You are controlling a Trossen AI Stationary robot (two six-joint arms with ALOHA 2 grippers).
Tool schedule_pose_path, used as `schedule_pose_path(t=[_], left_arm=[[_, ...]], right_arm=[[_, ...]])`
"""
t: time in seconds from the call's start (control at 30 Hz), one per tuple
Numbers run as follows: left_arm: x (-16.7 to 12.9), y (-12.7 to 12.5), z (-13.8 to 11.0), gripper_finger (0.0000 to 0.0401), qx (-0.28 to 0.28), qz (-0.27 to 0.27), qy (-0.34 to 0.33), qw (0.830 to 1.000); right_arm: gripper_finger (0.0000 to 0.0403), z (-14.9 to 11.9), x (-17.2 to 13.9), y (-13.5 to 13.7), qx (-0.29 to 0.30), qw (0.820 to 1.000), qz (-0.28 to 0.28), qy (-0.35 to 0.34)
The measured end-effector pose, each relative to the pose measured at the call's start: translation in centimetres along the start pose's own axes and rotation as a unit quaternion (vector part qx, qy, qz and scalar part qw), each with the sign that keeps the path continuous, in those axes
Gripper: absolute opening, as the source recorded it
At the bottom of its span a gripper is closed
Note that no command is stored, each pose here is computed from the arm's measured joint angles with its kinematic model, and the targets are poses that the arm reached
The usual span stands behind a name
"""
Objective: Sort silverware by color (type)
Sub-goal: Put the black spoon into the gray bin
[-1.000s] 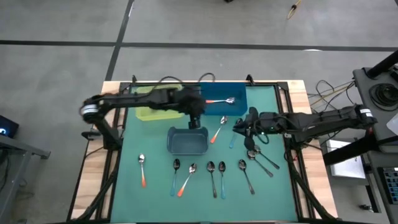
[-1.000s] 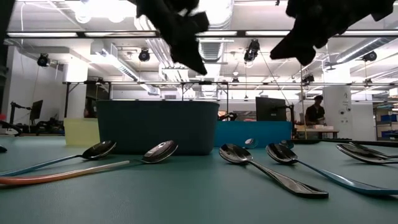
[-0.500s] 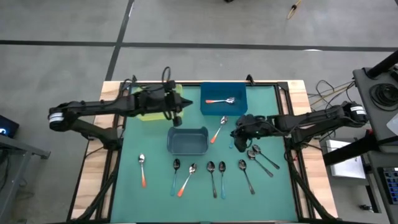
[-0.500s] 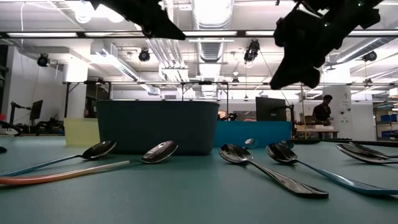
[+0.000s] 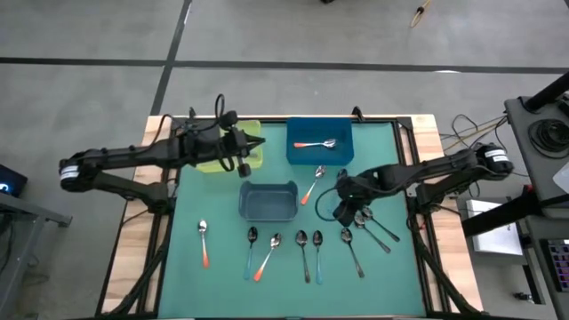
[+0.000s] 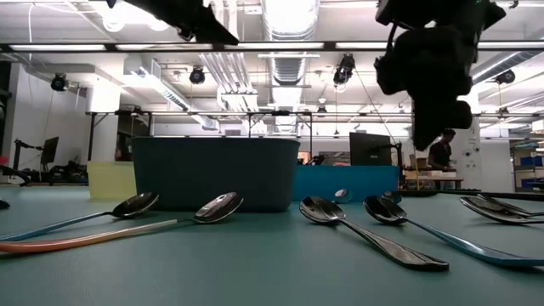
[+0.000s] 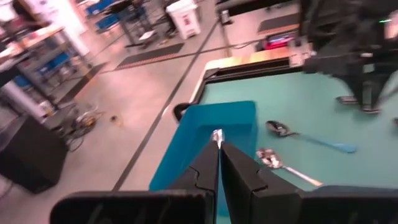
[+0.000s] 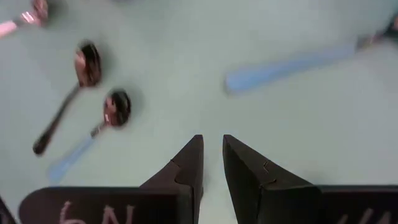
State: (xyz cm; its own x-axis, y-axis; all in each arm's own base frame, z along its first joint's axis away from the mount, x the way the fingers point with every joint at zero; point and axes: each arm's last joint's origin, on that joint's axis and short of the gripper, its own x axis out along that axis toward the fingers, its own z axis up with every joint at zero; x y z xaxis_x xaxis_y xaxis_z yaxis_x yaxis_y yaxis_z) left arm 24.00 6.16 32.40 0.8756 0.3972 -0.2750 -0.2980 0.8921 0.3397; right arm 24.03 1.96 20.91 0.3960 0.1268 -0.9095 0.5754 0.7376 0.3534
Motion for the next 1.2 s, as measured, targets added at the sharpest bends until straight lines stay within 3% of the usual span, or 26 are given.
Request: schedule_pose_path(t=[0.27,0.53,0.8,1.2], left_arm=[[-0.9,-0.3,-1.9,0.0000,-0.012,0.017,-0.006,1.000],[-1.9,-0.4,-2.8,0.0000,-0.019,0.028,-0.025,0.999],[-2.2,-0.2,-2.6,0.0000,-0.005,0.032,-0.033,0.999],[-2.1,-0.3,-2.9,0.0000,0.001,0.031,-0.026,0.999]], right_arm=[[0.0052,-2.6,0.5,0.8,0.042,0.993,-0.005,0.108],[0.0052,-5.2,0.9,1.7,0.058,0.987,-0.032,0.143],[0.0054,-6.5,1.8,0.8,0.131,0.975,-0.082,0.160],[0.0104,-6.7,4.1,0.4,0.090,0.969,-0.139,0.182]])
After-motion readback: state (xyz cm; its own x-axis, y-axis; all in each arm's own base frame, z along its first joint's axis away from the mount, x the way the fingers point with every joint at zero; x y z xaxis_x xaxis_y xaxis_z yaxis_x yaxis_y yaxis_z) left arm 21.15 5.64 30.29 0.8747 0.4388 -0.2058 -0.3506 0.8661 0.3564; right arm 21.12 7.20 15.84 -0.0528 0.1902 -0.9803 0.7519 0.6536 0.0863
